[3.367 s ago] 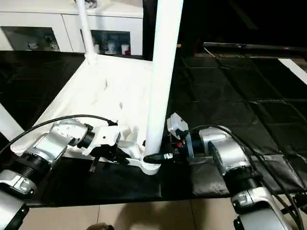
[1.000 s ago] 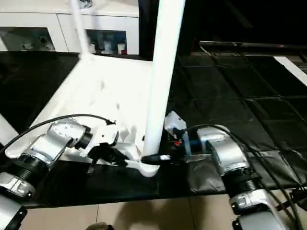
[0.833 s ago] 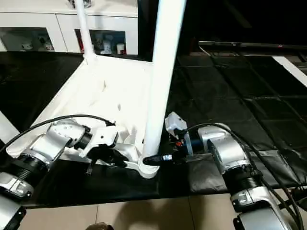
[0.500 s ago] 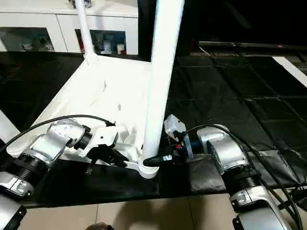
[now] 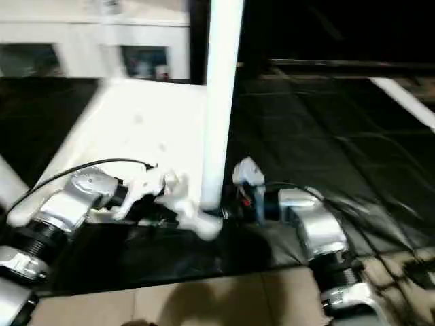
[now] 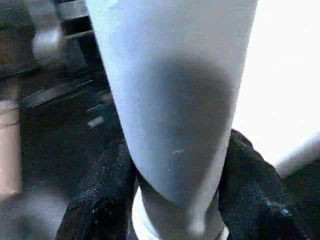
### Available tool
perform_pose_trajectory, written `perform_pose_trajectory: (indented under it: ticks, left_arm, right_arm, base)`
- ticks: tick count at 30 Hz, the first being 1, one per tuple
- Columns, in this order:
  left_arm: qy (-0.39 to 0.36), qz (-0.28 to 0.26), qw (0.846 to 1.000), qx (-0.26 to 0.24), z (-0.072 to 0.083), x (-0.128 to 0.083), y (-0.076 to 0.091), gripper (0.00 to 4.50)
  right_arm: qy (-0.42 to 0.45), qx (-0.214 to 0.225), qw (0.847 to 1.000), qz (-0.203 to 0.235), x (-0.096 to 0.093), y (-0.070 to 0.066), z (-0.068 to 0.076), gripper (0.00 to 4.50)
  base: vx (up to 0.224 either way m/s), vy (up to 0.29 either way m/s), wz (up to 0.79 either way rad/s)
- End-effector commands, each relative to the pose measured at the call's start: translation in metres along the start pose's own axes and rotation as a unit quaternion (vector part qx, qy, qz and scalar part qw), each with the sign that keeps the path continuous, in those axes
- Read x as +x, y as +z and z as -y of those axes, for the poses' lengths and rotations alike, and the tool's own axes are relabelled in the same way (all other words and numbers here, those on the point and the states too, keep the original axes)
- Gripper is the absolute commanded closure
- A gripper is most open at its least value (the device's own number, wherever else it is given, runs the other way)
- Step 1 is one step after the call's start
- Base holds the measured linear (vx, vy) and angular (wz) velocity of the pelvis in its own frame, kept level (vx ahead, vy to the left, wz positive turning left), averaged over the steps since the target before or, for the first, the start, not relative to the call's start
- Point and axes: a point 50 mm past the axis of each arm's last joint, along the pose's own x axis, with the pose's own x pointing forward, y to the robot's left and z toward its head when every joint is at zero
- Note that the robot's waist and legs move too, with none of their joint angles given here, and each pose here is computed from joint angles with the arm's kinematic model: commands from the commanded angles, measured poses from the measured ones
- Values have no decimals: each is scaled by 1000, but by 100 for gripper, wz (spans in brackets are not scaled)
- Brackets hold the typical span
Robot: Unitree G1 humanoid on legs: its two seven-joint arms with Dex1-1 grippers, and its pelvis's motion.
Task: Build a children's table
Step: Rotate leg to tighten
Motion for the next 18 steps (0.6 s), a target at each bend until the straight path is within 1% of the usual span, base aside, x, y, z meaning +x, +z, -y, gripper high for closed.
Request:
perform_pose_trajectory:
  ticks: [1, 2, 3, 5, 6, 7, 8, 9, 10, 11, 14, 15, 16, 17, 18]
  left_arm:
    - [13, 53, 998, -13, 10, 27, 24, 450]
    - [28, 60, 997, -26, 10, 32, 27, 450]
    - [58, 73, 995, -44, 10, 40, 35, 450]
    - [84, 83, 991, -58, 9, 47, 42, 450]
    - [88, 84, 991, -60, 9, 48, 43, 450]
    - [113, 93, 987, -72, 8, 54, 49, 450]
    - [119, 94, 986, -72, 7, 55, 52, 450]
    - [121, 94, 986, -71, 7, 56, 53, 450]
    - [123, 93, 985, -72, 7, 56, 53, 450]
    - [125, 93, 985, -73, 8, 56, 54, 450]
    - [127, 91, 985, -71, 7, 54, 53, 450]
    - [124, 88, 986, -67, 8, 52, 51, 450]
    - [122, 85, 987, -65, 8, 51, 49, 450]
    - [117, 85, 988, -61, 8, 49, 47, 450]
    - [112, 81, 989, -59, 8, 46, 43, 450]
  right_arm:
    - [-6, 20, 1000, -20, 34, -7, -19, 253]
    - [-29, 25, 999, -22, 40, -7, -19, 255]
    - [-74, 37, 996, -22, 52, -4, -19, 256]
    - [-116, 49, 992, -23, 62, -2, -18, 256]
    - [-123, 51, 991, -23, 64, -1, -18, 256]
    - [-156, 55, 986, -25, 72, 2, -16, 256]
    - [-161, 55, 985, -23, 75, 3, -17, 256]
    - [-161, 55, 985, -21, 76, 4, -17, 256]
    - [-164, 56, 985, -17, 76, 5, -17, 202]
    - [-167, 57, 984, -14, 77, 5, -16, 202]
    - [-161, 55, 985, -8, 76, 6, -17, 172]
    - [-158, 49, 986, -6, 74, 5, -16, 160]
    - [-156, 44, 987, -5, 72, 5, -16, 160]
    - [-156, 39, 987, -5, 68, 4, -14, 145]
    - [-155, 32, 987, -4, 62, 3, -9, 145]
  base:
    - [0, 0, 0]
    - [0, 0, 0]
    - [0, 0, 0]
    - [0, 0, 0]
    - [0, 0, 0]
    - [0, 0, 0]
    - [0, 0, 0]
    - [0, 0, 0]
    - [0, 0, 0]
    - [0, 0, 0]
    - [0, 0, 0]
    - [0, 0, 0]
    - [0, 0, 0]
    - [0, 0, 0]
    - [0, 0, 0]
